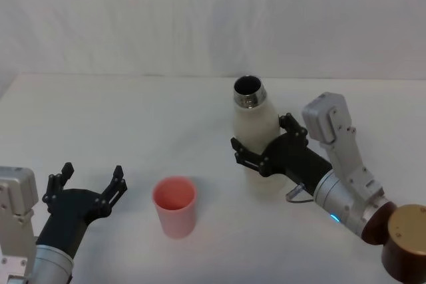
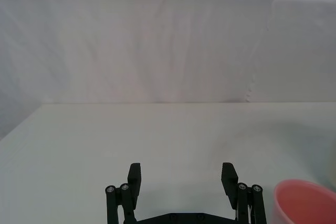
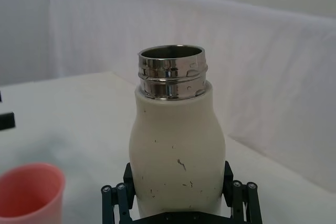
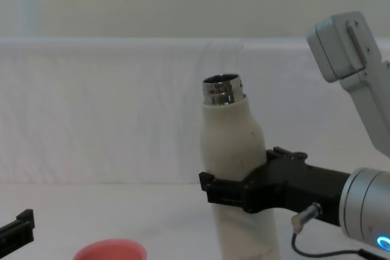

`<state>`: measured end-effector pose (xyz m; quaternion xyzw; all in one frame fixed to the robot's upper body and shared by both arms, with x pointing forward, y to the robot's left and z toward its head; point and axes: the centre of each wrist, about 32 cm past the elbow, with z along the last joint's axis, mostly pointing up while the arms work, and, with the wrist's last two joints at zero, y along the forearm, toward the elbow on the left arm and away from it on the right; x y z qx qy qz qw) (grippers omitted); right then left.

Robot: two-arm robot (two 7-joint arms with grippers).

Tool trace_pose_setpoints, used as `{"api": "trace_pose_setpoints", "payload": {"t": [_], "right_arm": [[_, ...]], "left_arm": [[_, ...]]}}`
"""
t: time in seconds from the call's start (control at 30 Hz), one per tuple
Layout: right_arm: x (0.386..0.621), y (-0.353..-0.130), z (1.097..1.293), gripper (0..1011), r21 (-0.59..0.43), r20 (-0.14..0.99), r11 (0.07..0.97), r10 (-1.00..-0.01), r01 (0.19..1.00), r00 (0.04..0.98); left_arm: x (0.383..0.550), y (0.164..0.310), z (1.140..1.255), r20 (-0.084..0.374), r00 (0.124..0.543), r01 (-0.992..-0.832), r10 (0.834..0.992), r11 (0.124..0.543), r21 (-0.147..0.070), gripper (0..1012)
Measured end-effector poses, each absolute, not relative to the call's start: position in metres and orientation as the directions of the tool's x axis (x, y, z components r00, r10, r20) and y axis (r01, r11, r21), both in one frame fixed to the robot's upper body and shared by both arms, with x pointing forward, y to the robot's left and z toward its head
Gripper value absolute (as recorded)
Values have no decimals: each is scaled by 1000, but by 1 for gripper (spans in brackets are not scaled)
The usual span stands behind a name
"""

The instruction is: Grasp the thermos with one hand and pour water into the cup lid.

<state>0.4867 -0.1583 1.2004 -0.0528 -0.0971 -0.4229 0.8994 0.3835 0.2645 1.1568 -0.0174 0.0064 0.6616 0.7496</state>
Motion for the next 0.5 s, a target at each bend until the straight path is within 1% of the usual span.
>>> {"api": "trace_pose_setpoints", "payload": {"t": [0.07,0.1,0.2,0.3,0.43,0.5], "right_arm": [[486,-158,1202,961,-20,250,630,-748,776,614],[485,-158,1204,961,-30,287,624,-743,781,604],[484,-157,1208,961,-45,346,612,-731,789,587],[484,-153,1213,961,-72,440,592,-704,803,558],[484,-149,1215,961,-94,507,575,-675,813,536],[484,-144,1217,961,-113,576,560,-636,820,514]], "left_arm": [[384,265,1157,-33,124,-992,992,124,-18,1001],[384,265,1157,-33,124,-992,992,124,-18,1001],[384,265,1157,-33,125,-992,992,124,-18,1001],[384,265,1157,-33,124,-992,992,124,-18,1001],[384,265,1157,-33,125,-992,992,124,-18,1001],[384,265,1157,-33,125,-992,992,124,-18,1001]]}}
